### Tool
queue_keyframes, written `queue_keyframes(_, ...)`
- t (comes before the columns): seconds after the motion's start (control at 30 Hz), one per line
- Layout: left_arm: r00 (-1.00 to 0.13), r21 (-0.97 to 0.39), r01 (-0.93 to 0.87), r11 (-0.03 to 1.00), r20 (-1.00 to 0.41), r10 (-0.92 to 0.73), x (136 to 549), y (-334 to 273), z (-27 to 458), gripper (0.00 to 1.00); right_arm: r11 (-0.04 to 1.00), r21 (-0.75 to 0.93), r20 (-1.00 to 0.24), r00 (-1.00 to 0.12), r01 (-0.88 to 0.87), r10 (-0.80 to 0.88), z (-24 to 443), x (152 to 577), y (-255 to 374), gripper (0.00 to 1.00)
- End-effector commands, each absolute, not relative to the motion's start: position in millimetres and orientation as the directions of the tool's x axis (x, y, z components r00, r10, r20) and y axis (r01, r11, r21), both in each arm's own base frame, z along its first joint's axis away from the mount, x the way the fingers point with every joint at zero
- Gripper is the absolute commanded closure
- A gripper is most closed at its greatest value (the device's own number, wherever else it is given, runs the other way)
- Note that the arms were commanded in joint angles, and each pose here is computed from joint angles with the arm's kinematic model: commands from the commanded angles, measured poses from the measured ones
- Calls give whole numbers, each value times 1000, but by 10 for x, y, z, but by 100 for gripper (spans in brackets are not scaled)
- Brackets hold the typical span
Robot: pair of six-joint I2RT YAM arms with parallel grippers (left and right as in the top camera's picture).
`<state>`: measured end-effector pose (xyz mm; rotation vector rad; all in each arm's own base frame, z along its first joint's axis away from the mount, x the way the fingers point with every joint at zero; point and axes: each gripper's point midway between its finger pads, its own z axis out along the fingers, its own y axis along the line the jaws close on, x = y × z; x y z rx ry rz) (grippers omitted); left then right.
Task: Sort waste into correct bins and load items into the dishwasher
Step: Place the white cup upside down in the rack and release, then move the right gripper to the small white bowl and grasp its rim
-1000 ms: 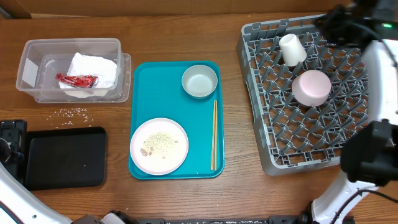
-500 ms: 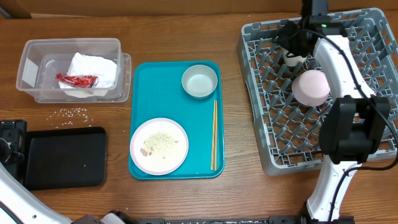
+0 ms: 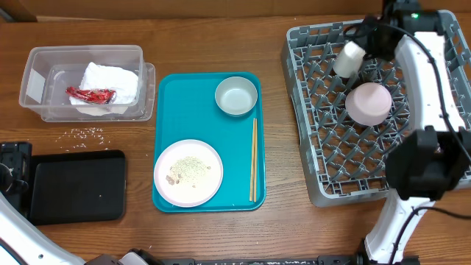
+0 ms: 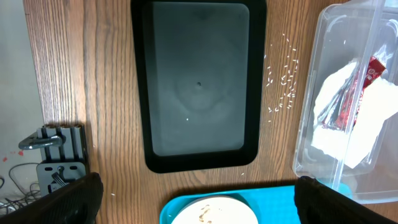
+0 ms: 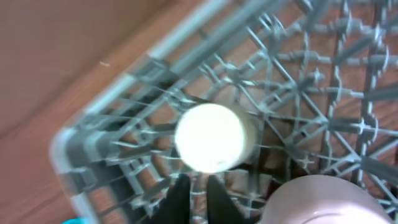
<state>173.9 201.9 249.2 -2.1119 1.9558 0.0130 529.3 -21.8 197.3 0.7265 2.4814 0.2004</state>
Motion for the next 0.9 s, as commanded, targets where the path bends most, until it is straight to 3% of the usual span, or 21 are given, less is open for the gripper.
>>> queue_keyframes(0.0, 119, -200, -976, -80, -191, -974, 1719, 2012, 2540, 0, 879, 377, -542, -699, 293, 466, 2693, 5196, 163, 69)
queue_keyframes(0.1, 119, -201, -976, -80, -191, -974, 1720, 2013, 2540, 0, 875, 430, -505, -745, 221, 436, 2715, 5129, 472, 49)
queue_keyframes(0.3, 119, -201, -976, -80, -191, -974, 1720, 2013, 2540, 0, 859, 512, -440, -864, -17, 245, 2614, 4919, 1421, 40)
queue_keyframes(0.63, 119, -201, -976, -80, -191, -974, 1720, 2013, 2540, 0, 952, 238, -474, -879, -192, -59, 1760, 4685, 2803, 11)
queue_keyframes(0.87, 119, -201, -976, -80, -191, -974, 1720, 2013, 2540, 0, 976, 32, -438, -881, -214, -179, 1075, 4558, 3086, 5)
